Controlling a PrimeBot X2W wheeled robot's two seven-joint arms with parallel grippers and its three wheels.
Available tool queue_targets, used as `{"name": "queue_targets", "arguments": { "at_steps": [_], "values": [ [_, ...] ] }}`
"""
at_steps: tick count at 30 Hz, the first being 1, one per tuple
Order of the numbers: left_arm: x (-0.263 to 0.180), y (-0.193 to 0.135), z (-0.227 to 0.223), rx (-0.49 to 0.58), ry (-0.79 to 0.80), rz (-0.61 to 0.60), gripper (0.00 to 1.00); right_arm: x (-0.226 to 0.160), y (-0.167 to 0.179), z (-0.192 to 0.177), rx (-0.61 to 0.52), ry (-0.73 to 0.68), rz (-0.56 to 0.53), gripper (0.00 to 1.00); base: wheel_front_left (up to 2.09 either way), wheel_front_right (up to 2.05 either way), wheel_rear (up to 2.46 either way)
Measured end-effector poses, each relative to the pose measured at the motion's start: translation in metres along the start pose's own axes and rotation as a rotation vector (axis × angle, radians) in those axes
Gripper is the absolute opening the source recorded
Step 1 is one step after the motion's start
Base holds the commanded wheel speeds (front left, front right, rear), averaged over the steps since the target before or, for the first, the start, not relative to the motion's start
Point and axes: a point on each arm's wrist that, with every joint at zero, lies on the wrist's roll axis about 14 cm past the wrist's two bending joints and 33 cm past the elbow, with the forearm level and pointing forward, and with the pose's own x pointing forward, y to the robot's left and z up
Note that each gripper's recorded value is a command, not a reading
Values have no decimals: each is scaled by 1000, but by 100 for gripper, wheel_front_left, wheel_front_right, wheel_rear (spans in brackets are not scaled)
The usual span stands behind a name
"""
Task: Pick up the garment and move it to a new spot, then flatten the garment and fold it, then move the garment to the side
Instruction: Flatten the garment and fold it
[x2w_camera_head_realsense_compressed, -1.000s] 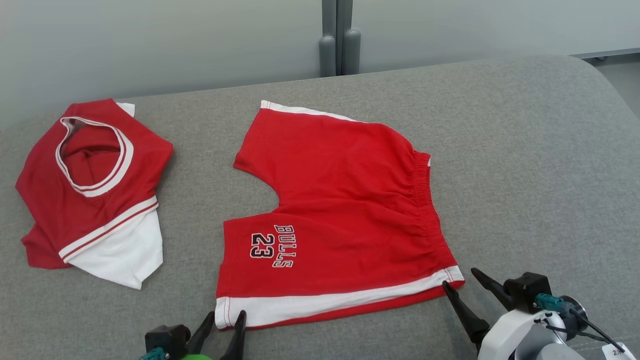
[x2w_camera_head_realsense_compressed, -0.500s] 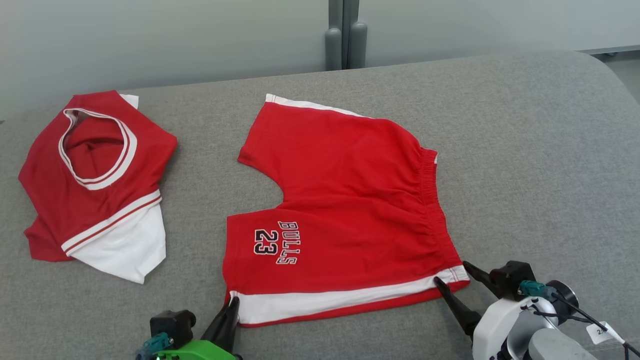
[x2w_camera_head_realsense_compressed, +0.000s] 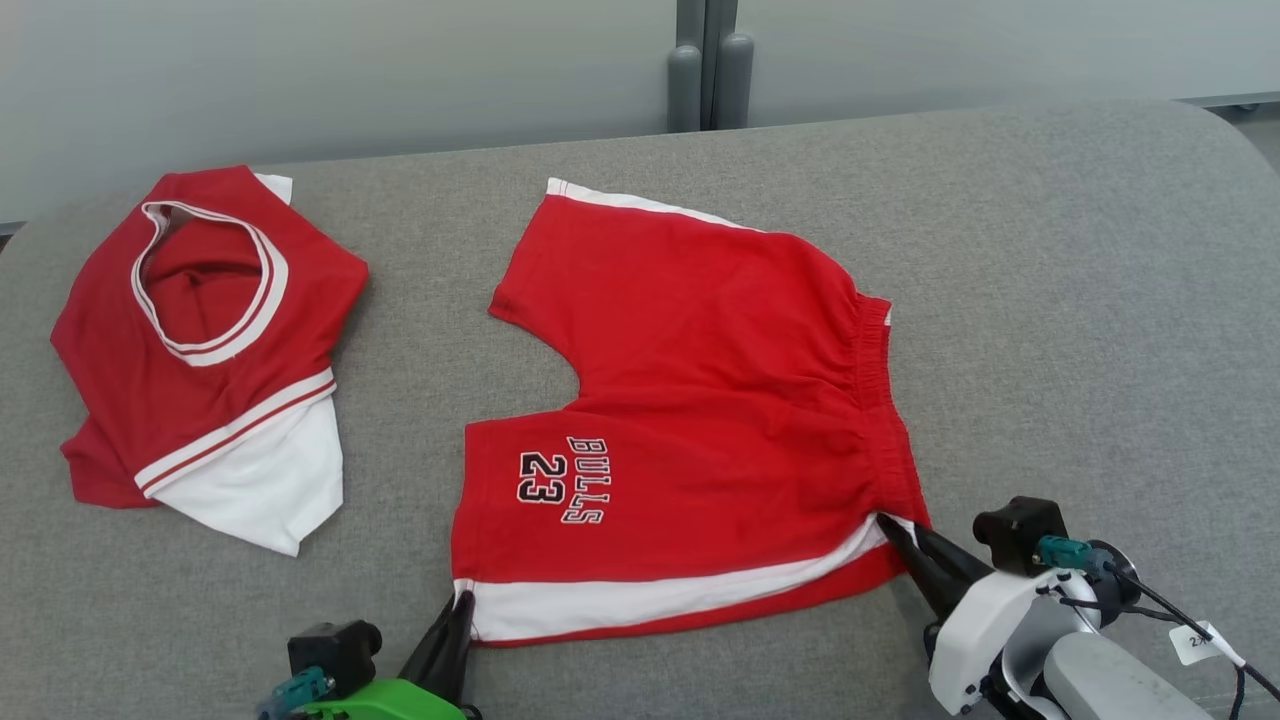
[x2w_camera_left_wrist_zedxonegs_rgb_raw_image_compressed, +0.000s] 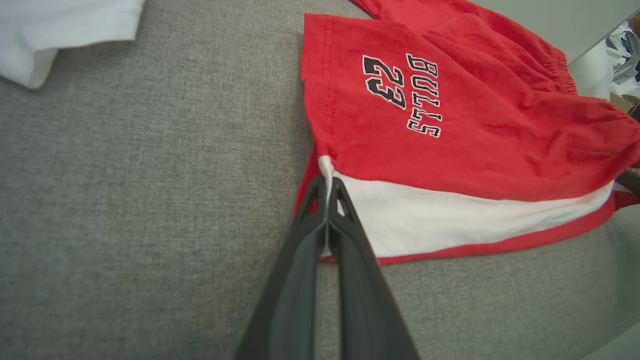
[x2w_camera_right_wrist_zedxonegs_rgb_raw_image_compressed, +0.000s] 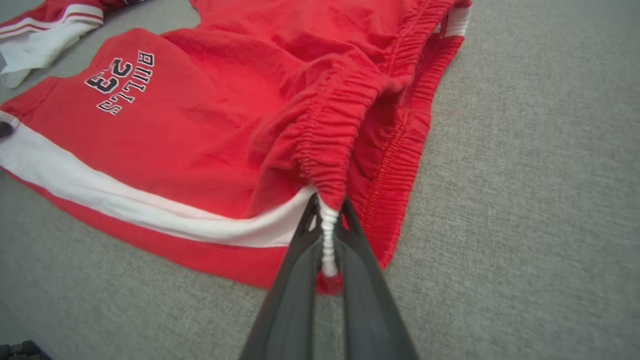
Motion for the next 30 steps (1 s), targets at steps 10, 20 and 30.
{"name": "queue_targets", "arguments": {
  "at_steps": [10, 20, 30],
  "values": [
    [2, -4, 36, -254, -138, -9, 0, 6, -7, 54, 98, -191, -20, 0, 0, 0, 0],
    [-9, -34, 95, -324, -329, -132, 0, -13, -4, 105, 123, -356, 22, 0, 0, 0, 0],
    [-39, -73, 138, -299, -478, -276, 0, -47, 11, 108, 64, -373, 104, 0, 0, 0, 0]
  ]
}}
